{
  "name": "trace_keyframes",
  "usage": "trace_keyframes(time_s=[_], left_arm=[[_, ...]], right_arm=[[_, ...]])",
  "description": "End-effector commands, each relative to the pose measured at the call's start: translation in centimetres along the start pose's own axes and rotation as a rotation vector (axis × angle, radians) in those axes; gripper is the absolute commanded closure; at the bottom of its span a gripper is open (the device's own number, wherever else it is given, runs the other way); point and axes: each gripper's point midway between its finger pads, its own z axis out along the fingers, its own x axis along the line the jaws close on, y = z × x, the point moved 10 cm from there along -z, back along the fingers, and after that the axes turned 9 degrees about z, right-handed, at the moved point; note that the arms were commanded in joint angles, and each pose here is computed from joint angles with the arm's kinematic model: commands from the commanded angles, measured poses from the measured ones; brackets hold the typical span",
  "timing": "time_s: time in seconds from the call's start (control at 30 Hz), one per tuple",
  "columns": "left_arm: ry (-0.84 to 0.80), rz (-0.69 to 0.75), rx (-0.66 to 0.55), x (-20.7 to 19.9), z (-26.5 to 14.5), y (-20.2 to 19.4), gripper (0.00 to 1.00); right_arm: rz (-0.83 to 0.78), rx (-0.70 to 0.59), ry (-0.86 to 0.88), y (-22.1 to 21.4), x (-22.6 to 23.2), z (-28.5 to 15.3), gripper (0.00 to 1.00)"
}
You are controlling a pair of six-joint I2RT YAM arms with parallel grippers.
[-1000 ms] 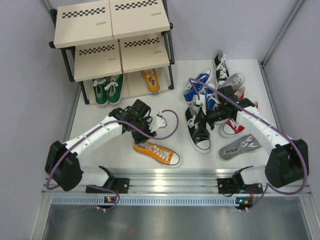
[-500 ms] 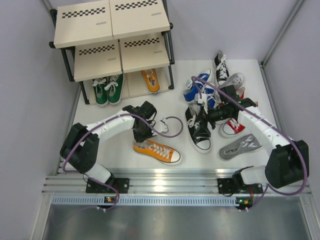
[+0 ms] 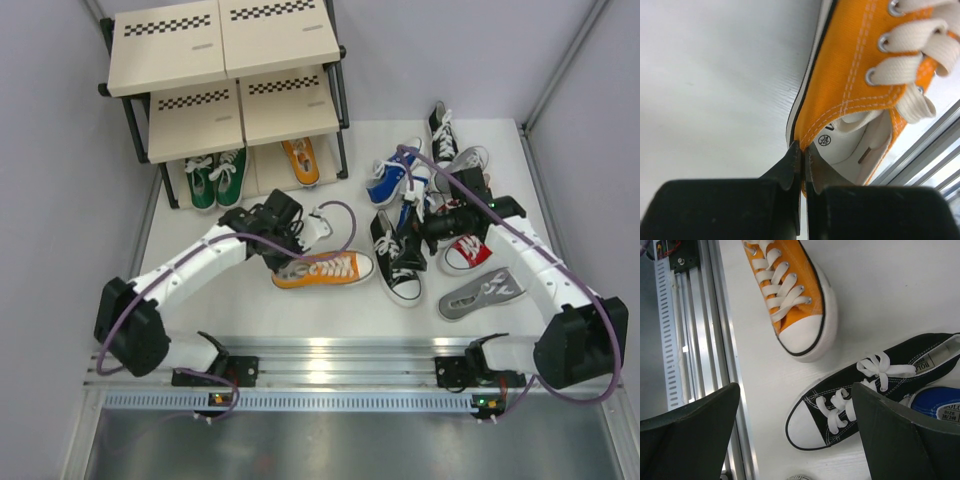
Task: Place and organize the shoes onto the shoe shelf
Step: Pick up the shoe at the center of the board.
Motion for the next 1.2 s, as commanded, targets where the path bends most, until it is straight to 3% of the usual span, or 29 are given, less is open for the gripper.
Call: trace_keyframes(time_s=[0.0, 0.33, 0.43, 0.47, 0.67, 0.8, 1.17], left_arm=[[0.118, -0.161, -0.253, 0.2, -5.1, 2.5, 1.00], [0.145, -0.569, -0.485, -1.2, -9.0, 4.1, 1.00], [0.146, -0.705, -0.545, -1.3, -9.1, 4.7, 1.00], [0.131, -0.772, -0.568, -1.4, -9.2, 5.0, 1.00], [0.061, -0.954, -0.731, -1.9, -8.7, 5.9, 1.00], [0.021, -1.018, -0.807, -2.5, -8.3, 5.7, 1.00], [-0.034, -1.041, -0.839, -3.0, -8.2, 6.1, 1.00]], right_arm=[[-0.020, -0.075, -0.036, 2.8, 0.5, -1.5, 0.07], [0.172, -0.209, -0.125, 8.2, 0.0, -2.7, 0.07], [0.310, -0.258, -0.128, 9.6, -0.4, -2.6, 0.06], [0.422, -0.275, -0.129, 10.0, -0.3, -2.5, 0.05], [0.746, -0.336, -0.253, 10.6, -2.0, -1.4, 0.04], [0.847, -0.336, -0.203, 10.2, -2.5, -0.2, 0.04], [0.786, -0.282, -0.097, 11.9, -2.0, 4.7, 0.04]])
